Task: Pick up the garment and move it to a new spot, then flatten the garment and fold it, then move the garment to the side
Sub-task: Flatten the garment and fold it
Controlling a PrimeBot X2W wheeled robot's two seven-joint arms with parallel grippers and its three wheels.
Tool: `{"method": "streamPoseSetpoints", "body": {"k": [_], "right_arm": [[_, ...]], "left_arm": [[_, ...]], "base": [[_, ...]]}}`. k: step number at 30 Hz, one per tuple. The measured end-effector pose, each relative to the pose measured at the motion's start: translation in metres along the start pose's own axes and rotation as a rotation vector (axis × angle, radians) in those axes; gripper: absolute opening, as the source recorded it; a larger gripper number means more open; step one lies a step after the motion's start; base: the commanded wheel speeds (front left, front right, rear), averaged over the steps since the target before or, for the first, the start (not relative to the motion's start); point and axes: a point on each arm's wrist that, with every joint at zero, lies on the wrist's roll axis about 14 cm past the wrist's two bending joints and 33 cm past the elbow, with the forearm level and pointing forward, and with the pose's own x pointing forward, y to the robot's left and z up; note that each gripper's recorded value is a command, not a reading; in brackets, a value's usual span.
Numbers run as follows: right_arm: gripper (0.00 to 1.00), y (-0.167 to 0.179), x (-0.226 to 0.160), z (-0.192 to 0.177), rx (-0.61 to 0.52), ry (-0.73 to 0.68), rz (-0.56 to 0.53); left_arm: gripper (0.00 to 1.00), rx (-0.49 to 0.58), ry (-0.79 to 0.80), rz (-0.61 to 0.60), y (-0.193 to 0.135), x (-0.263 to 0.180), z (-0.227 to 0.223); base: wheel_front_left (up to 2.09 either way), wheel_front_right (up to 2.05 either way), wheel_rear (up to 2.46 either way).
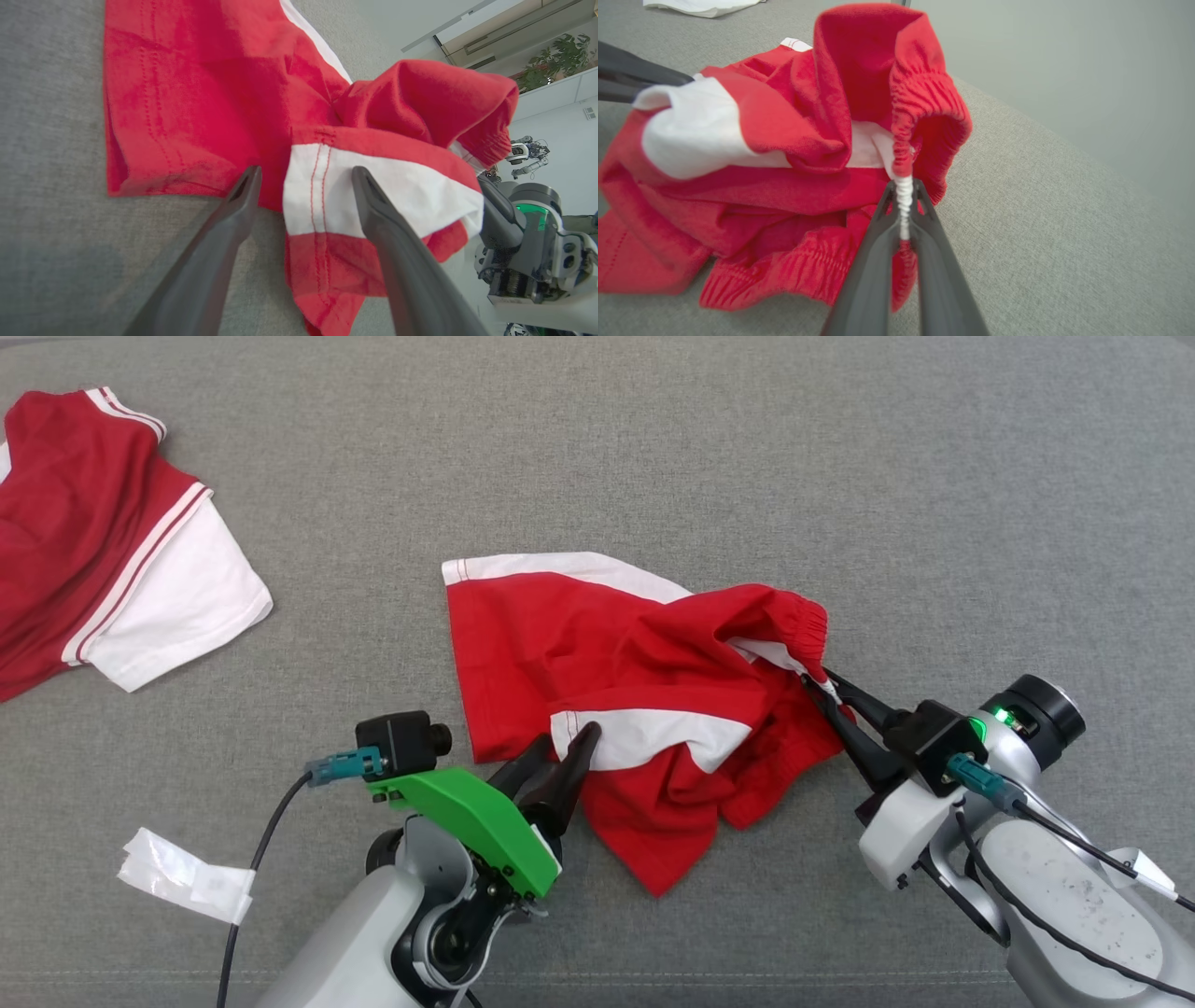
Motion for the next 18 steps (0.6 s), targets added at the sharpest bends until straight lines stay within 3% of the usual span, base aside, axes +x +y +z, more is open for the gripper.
{"method": "streamPoseSetpoints", "body": {"k": [5,6,7,8,9,10,18], "right_arm": [[0.00,0.000,0.001,-0.001,0.001,0.003,0.001],[0.00,0.000,0.001,-0.002,0.001,0.004,0.001],[0.00,0.000,0.001,-0.002,0.000,0.005,0.002],[0.00,0.000,0.001,-0.002,0.000,0.005,0.002],[0.00,0.000,0.001,-0.002,0.000,0.005,0.003],[0.00,0.000,0.001,-0.002,0.000,0.005,0.003],[0.00,0.002,0.002,-0.002,0.004,0.007,0.007]], "left_arm": [[1.00,-0.003,0.014,-0.025,-0.005,0.003,-0.005],[0.85,-0.004,0.020,-0.030,-0.006,0.003,-0.006],[0.52,-0.003,0.024,-0.035,-0.006,0.003,-0.007],[0.39,-0.003,0.026,-0.035,-0.006,0.003,-0.008],[0.09,-0.002,0.027,-0.036,-0.006,0.003,-0.008],[0.00,0.000,0.027,-0.042,-0.007,0.003,-0.008],[0.00,0.023,-0.010,-0.074,-0.015,0.006,0.006]], "base": [[0.00,0.00,0.00],[0.00,0.00,0.00],[0.00,0.00,0.00],[0.00,0.00,0.00],[0.00,0.00,0.00],[0.00,0.00,0.00],[0.00,0.00,0.00]]}}
